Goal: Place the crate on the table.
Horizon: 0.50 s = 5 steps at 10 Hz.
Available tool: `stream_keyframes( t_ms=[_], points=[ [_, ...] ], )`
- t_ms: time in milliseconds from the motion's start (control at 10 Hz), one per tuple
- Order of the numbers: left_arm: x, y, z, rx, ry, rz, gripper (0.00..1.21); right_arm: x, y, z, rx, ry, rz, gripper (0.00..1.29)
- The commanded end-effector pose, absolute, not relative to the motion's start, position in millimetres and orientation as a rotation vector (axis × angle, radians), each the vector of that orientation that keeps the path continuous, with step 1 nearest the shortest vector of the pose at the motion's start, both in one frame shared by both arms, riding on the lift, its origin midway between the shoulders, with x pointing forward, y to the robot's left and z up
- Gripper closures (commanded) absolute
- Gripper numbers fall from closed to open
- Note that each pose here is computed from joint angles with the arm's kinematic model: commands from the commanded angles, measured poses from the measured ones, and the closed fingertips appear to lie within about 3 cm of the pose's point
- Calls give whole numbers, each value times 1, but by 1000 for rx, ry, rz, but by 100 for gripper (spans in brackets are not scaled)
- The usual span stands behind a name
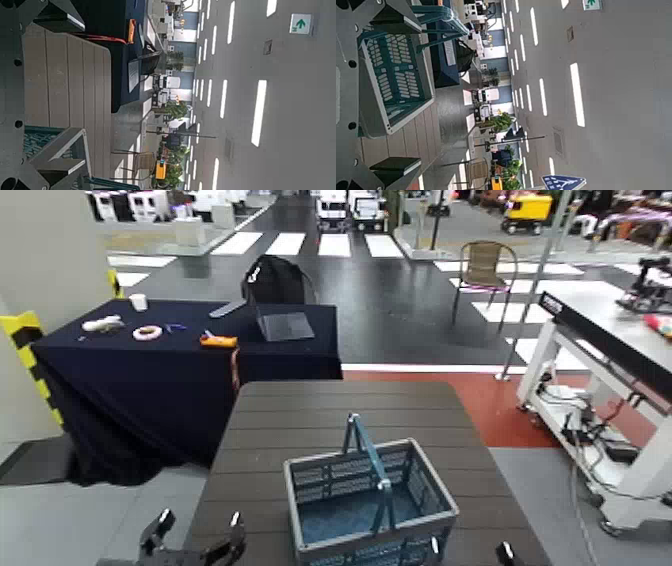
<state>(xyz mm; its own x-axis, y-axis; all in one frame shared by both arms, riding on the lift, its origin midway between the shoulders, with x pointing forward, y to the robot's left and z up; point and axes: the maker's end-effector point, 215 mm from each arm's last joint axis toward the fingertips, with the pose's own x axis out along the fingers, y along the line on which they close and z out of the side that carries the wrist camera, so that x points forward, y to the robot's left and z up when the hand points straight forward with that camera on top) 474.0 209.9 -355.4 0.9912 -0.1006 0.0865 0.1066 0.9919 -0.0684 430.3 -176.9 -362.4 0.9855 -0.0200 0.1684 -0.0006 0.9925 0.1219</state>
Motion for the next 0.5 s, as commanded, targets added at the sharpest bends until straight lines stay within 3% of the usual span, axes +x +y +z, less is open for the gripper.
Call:
stream_keyframes(
  t_ms=[100,500],
  points=[
    [465,213,-358,-42,-89,-97,11,429,-176,-362,114,-171,-8,13],
    [465,211,-358,-38,-88,-104,11,431,-177,-358,89,-176,-10,13]
  ],
)
